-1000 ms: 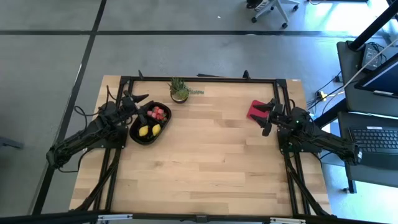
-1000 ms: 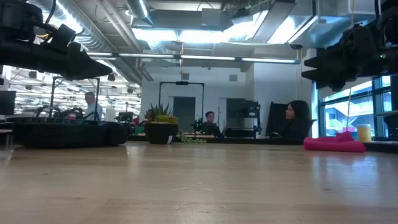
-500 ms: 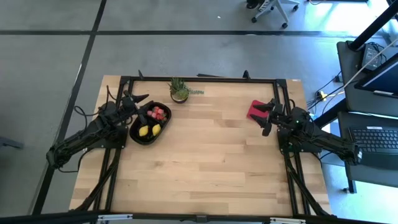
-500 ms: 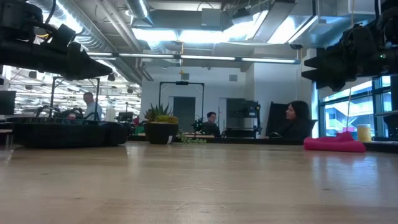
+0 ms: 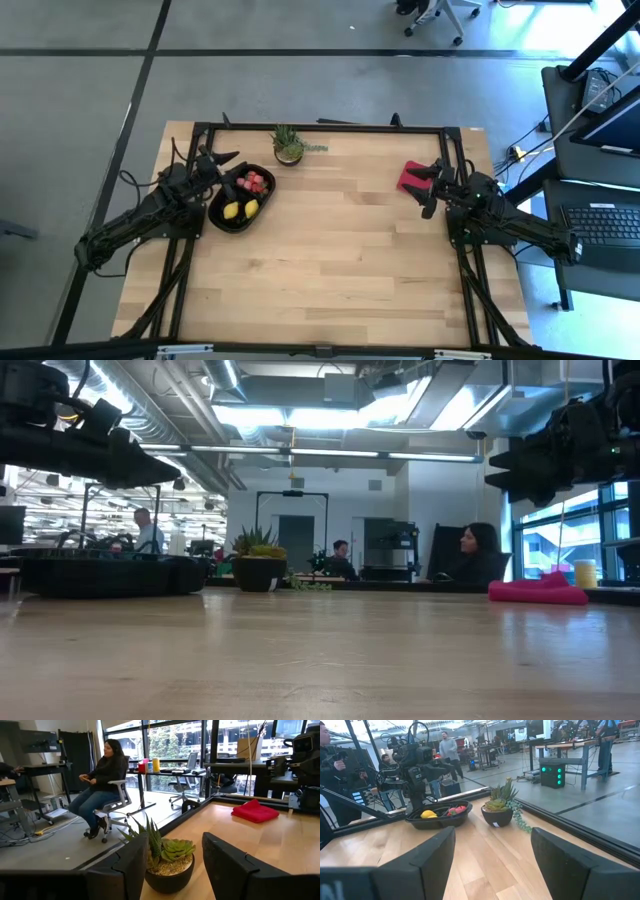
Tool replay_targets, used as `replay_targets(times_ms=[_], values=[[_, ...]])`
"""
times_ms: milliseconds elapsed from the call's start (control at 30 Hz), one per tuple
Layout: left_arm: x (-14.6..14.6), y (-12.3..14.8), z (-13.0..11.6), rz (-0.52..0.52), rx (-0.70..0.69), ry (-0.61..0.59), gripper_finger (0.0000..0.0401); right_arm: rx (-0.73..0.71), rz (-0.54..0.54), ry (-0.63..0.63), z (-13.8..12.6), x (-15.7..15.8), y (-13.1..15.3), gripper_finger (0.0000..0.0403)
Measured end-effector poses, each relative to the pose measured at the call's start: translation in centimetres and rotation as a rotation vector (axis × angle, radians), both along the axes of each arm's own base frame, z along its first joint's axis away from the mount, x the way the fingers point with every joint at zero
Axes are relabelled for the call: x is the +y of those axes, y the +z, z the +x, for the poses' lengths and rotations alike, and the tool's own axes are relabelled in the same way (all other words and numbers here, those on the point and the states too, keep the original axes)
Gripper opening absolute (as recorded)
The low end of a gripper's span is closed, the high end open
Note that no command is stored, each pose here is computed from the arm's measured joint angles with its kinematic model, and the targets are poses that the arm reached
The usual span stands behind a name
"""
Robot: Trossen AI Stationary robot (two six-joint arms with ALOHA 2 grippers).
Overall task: Pick and placing Produce into tupperware
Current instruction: Return to Home Position
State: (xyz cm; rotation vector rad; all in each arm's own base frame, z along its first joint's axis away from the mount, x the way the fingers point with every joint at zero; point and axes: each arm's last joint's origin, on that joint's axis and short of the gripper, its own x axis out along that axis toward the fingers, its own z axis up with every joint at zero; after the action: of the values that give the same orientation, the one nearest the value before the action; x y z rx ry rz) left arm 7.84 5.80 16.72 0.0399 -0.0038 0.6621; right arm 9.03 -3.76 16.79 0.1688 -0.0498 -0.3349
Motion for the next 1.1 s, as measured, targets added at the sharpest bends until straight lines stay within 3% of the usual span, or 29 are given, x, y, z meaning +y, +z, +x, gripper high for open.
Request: replay_targets(times_ms=[1100], values=[[0.00, -0.01, 0.00, 0.000, 0.000, 0.000, 0.0180, 0.000, 0.000, 0.000, 0.00, 0.00, 0.01, 0.0263]])
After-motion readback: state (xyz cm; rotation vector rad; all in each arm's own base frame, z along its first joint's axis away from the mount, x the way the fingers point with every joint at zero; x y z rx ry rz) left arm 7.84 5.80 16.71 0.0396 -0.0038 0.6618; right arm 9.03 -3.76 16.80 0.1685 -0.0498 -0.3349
